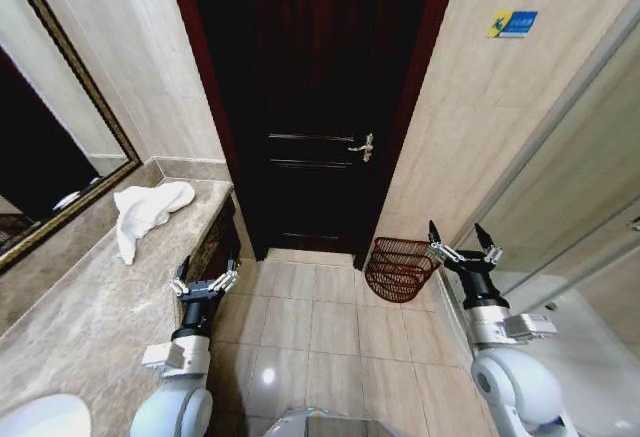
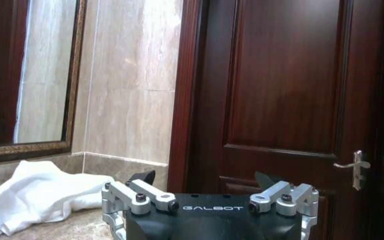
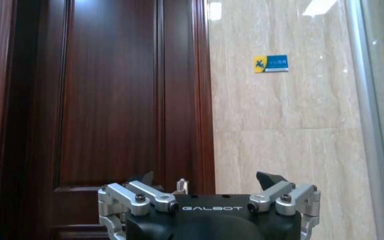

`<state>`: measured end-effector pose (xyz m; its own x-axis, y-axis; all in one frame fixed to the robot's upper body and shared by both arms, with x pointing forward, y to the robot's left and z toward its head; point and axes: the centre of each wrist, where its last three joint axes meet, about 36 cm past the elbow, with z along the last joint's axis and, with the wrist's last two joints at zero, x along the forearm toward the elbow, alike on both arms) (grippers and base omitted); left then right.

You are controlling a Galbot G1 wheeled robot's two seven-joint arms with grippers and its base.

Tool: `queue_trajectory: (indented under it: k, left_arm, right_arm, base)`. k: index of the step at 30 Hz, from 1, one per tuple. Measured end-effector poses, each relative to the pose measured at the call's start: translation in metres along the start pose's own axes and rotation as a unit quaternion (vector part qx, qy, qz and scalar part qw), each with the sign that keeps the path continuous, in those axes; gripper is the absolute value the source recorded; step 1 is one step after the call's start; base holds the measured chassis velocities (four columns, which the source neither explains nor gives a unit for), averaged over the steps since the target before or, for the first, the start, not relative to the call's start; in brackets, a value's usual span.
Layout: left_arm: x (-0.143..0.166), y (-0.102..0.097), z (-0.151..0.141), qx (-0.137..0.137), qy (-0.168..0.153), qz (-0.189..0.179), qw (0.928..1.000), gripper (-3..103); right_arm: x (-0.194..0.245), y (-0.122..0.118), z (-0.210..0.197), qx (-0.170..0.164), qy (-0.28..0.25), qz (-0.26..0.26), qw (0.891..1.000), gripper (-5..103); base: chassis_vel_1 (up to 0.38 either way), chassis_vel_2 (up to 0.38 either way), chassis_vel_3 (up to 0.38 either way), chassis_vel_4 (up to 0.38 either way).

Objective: Discard the used towel into the hamper.

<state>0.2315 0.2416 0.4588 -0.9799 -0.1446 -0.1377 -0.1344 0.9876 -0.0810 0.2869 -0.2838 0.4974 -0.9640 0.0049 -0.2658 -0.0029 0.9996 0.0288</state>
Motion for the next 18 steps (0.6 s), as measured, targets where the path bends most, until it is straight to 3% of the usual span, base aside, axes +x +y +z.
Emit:
queue_trajectory:
  k: [18]
  left_arm:
    - [-0.0006,-0.0009,0.0019,0.001,0.004,-0.002,1.0000,100]
  right_arm:
    - [0.0004,-0.0001,0.0004,-0.002,0.000,0.001,1.000,100]
  base:
    - [-0.096,0.097,0.101,-0.103]
